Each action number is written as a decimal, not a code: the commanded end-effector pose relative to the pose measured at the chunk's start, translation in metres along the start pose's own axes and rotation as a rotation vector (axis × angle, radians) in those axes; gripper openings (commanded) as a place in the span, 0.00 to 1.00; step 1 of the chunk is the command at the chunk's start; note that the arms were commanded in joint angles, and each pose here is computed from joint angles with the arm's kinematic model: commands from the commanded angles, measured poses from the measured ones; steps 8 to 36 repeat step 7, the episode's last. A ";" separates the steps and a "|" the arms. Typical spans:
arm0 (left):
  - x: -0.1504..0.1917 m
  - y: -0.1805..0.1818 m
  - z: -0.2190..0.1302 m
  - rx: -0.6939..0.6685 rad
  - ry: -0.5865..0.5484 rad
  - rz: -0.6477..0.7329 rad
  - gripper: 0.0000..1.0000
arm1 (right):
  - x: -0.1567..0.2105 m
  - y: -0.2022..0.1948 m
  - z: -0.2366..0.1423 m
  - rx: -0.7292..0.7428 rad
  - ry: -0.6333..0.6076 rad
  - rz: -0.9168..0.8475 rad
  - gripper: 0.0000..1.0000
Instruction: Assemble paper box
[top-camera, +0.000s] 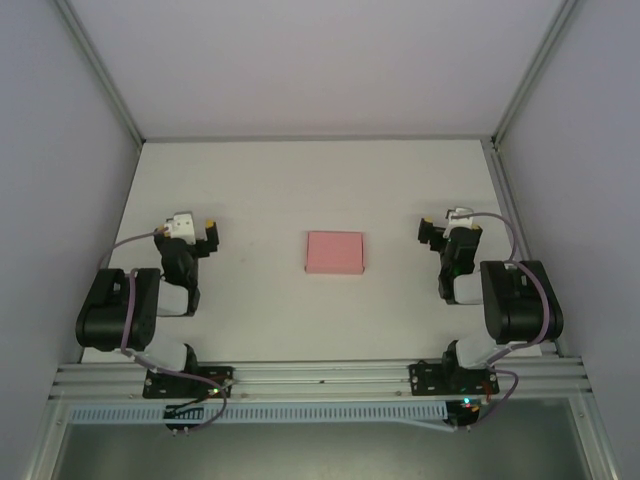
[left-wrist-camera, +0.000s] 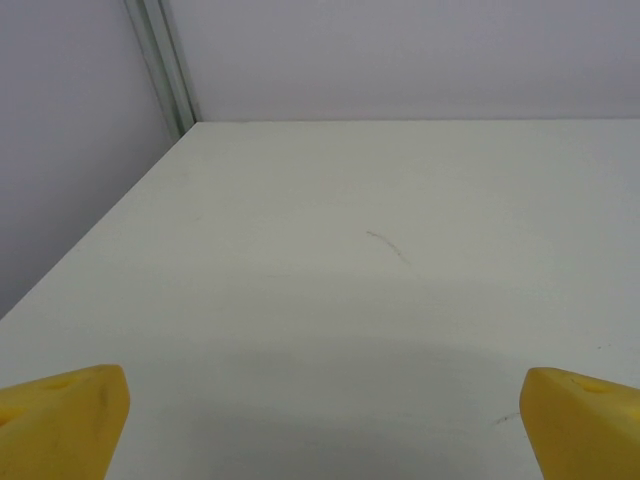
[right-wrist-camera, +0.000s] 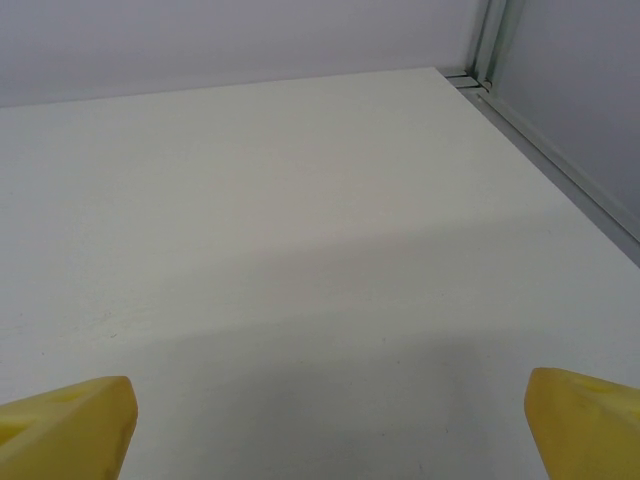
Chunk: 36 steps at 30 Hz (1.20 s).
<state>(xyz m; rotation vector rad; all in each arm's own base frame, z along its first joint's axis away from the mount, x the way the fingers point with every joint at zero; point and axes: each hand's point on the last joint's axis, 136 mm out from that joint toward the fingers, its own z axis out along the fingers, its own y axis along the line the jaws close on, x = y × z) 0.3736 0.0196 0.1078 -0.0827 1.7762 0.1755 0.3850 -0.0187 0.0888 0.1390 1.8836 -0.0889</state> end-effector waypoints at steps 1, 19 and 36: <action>-0.011 -0.003 0.003 0.012 -0.040 0.014 1.00 | -0.008 0.004 0.003 -0.025 -0.021 0.016 1.00; -0.011 -0.003 0.003 0.012 -0.040 0.014 1.00 | -0.009 0.005 0.002 -0.026 -0.025 0.018 1.00; -0.011 -0.003 0.003 0.012 -0.040 0.014 1.00 | -0.009 0.005 0.002 -0.026 -0.025 0.018 1.00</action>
